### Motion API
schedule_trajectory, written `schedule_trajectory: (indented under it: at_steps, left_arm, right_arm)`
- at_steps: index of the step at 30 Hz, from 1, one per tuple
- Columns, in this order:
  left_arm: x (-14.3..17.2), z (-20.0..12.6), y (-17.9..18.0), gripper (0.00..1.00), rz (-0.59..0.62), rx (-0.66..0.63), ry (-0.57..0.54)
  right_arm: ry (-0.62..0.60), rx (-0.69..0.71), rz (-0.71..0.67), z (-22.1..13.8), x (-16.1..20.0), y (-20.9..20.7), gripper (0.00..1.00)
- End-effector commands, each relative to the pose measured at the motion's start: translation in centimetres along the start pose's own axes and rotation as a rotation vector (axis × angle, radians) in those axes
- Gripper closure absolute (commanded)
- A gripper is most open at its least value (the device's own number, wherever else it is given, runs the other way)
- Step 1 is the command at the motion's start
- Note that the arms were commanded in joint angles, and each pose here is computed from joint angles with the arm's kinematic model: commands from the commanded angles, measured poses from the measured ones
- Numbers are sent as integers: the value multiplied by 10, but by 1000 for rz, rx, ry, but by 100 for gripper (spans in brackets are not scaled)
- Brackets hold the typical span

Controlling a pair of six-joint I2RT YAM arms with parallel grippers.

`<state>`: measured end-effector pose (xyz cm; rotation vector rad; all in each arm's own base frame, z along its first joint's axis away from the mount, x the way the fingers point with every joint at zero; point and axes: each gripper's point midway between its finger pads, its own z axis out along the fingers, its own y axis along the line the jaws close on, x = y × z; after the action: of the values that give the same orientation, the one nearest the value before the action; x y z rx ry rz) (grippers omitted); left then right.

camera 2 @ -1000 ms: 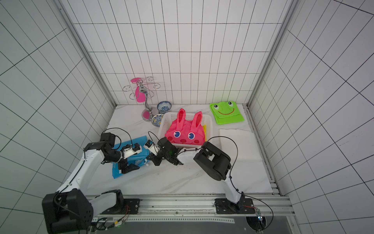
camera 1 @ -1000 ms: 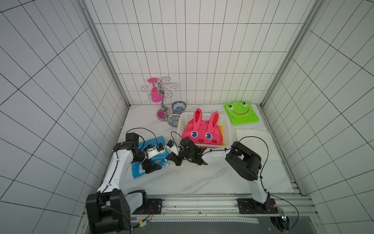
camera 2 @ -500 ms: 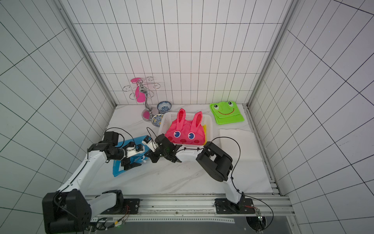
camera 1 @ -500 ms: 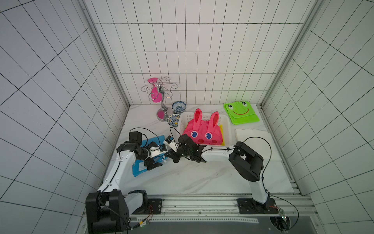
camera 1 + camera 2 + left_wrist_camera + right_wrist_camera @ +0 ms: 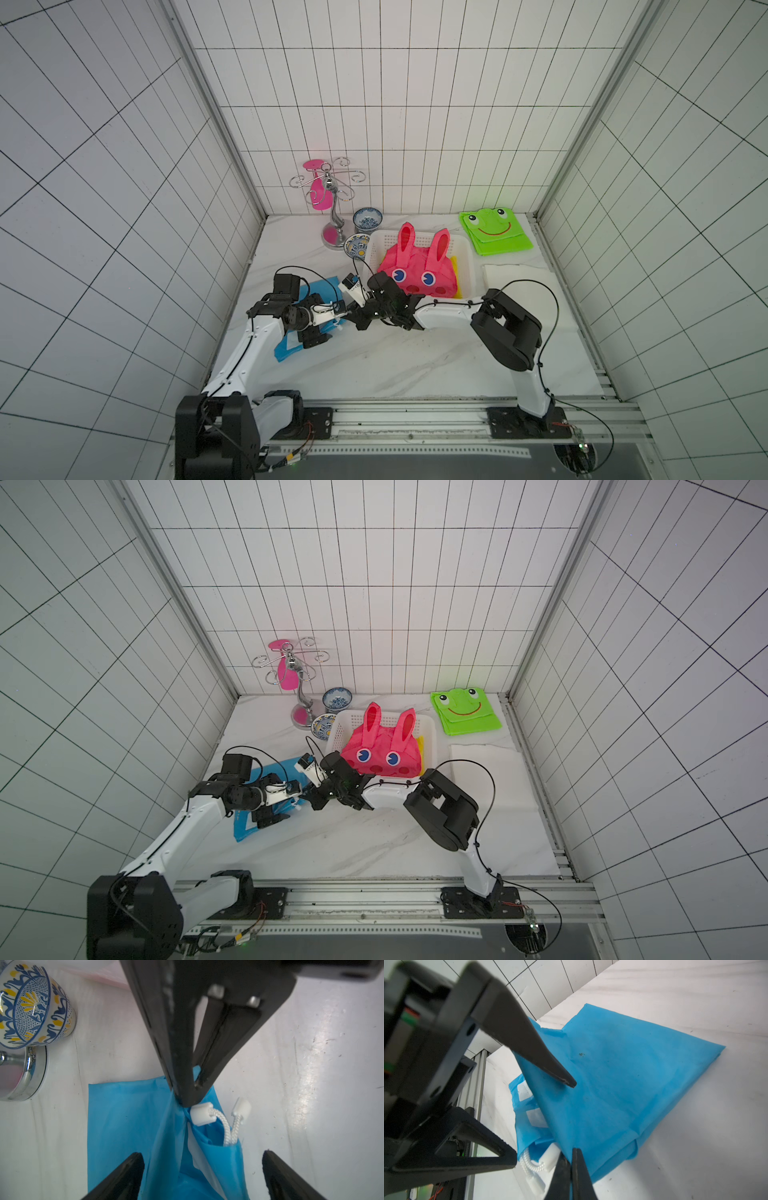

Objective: Put the folded raincoat in the basket
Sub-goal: Pick up the raincoat from the center of the board.

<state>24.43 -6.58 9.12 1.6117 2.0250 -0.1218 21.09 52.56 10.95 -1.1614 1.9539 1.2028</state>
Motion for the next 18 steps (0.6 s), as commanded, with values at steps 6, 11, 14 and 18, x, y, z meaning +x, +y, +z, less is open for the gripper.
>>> schedule_trajectory:
  at_steps: [6,11,14,18]
  left_arm:
    - [19,2,8,26,-66,-88,84]
    - [14,-12,19,52,-77,-115,97]
    - [6,-21,17,74,-77,-88,81]
    - [-11,-38,9,89,-107,-19,23]
  right_arm:
    - [-104,-44,56,-28,-32,5,100]
    - [-69,-25,29,-28,-23,3,100]
    - [-63,-21,-1,-31,-21,5,100]
    - [-42,-42,-128,-37,-16,17,100]
